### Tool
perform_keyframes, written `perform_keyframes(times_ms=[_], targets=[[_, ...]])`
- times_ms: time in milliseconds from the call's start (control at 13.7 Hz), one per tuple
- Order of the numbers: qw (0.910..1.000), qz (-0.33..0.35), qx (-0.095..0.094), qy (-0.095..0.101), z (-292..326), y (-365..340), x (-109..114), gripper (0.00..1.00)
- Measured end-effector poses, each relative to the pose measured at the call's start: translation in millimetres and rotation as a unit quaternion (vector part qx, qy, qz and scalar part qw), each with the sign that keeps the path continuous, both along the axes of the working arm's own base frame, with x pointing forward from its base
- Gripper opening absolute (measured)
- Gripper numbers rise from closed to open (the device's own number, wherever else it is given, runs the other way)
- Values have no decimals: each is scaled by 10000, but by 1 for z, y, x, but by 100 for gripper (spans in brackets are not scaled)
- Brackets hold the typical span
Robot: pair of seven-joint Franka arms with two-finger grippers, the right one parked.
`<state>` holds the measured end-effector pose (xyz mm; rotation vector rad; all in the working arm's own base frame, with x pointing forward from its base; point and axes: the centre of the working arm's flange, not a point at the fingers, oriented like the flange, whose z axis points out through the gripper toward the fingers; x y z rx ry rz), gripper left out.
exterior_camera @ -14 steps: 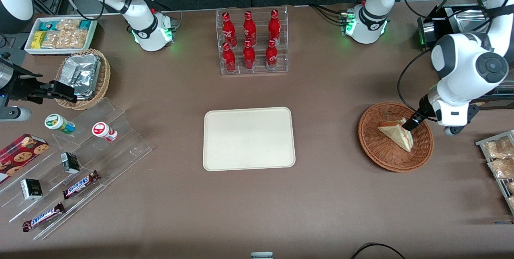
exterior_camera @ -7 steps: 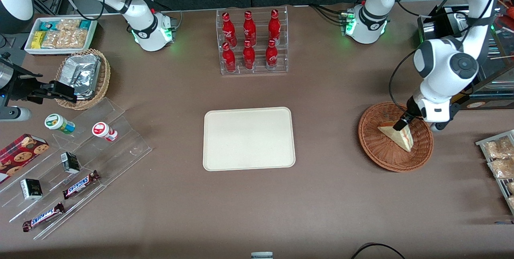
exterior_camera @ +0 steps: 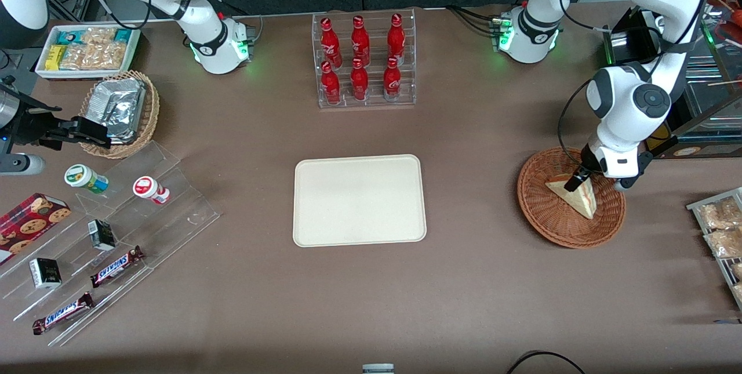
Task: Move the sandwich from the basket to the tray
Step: 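Move the left gripper down over the wrapped sandwich in the wicker basket, then close the left gripper on the sandwich and lift it, then carry the sandwich with the left gripper over the cream tray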
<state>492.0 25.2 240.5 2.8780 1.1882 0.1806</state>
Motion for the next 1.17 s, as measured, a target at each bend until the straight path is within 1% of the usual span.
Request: perform_keyframes(times_ms=[146, 219, 292, 365, 438, 511, 584, 730, 803, 876, 1022, 1095, 1168], targets=[[9999, 74, -6, -72, 4, 0, 4, 74], [9998, 131, -12, -119, 7, 0, 8, 59], [9997, 172, -18, -167, 11, -1, 11, 49], [9996, 195, -23, -204, 14, -2, 14, 41], [9995, 208, -29, -225, 16, -4, 17, 35], [9996, 203, -34, -206, 18, -6, 19, 27], [9997, 187, -38, -133, 22, -8, 22, 19], [9999, 87, -54, 64, 39, -19, 29, 19], [9998, -46, -23, 178, 54, -29, 32, 18], [9992, -223, 86, 313, 73, -37, 34, 15], [9957, -520, 386, 664, 120, -54, 37, 15], [9939, -616, 480, 784, 147, -64, 39, 15], [9925, -699, 536, 849, 171, -76, 42, 15]])
